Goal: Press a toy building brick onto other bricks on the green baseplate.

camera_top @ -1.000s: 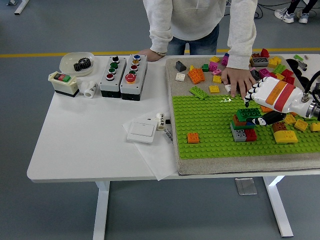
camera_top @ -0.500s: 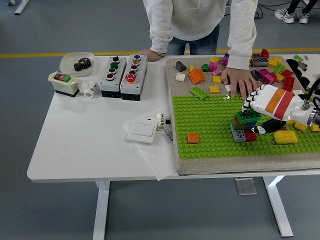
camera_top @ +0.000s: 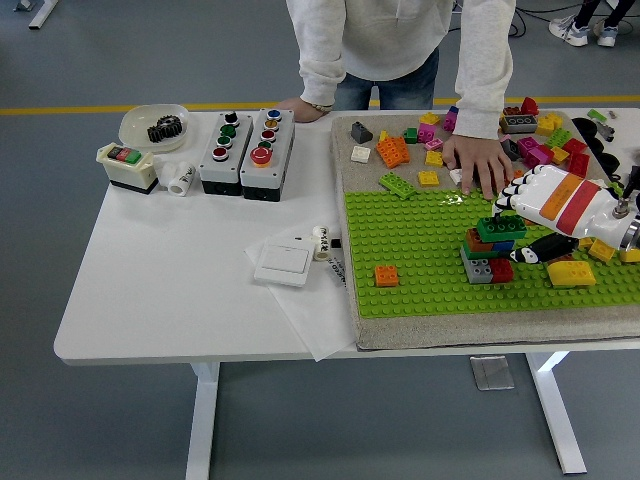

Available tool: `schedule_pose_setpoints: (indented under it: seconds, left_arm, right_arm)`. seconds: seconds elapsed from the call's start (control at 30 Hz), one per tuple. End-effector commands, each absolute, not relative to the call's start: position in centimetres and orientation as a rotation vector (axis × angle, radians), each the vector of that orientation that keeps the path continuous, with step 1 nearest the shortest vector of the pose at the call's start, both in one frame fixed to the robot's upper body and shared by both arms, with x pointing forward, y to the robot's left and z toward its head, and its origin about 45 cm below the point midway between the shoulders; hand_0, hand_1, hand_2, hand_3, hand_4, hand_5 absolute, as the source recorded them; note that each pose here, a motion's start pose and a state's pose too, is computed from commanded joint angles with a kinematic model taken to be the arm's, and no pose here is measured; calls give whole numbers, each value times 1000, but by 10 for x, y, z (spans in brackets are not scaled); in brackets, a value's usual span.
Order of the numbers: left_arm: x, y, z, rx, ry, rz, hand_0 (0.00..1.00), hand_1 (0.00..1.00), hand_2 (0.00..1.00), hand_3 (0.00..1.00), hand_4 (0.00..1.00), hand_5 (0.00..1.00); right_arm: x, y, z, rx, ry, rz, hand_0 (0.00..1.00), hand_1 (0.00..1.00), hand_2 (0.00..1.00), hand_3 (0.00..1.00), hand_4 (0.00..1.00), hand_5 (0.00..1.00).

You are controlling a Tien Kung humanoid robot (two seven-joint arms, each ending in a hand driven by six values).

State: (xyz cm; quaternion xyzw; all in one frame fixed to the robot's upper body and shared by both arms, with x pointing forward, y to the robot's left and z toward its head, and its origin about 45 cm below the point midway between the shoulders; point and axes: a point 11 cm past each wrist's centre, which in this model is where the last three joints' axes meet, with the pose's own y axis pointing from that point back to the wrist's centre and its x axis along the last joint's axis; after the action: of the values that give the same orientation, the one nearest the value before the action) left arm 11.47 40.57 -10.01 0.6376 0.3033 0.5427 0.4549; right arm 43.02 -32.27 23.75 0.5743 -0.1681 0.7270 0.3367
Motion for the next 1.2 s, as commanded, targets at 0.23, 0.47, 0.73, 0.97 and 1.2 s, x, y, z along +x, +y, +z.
schedule_pose_setpoints:
  seconds: [0.23,0.47,0.73,0.97,1.2]
  left_arm:
    - [112,406,-101,1581,750,1333,715,752,753,610,676,600]
    - [111,407,-101,1586,749,1330,714,752,753,610,677,600]
    - [113,407,-100,1582,745,1334,713,752,753,612,677,600]
    - [115,407,-100,1579,743,1336,713,752,752,611,677,600]
    - [116,407,-99,1578,742,1337,714,751,752,612,677,601]
  right_arm:
    - [428,-319,234,1513,-433,1896,391,530,580,556,842,508]
    - [427,-318,232,1516,-432,1894,390,530,575,555,849,494]
    - [427,-317,232,1516,-427,1897,391,535,583,563,863,489]
    - [427,-317,231,1517,-426,1899,391,536,583,564,863,488]
    - [429,-319,234,1512,-451,1894,391,536,583,564,862,489]
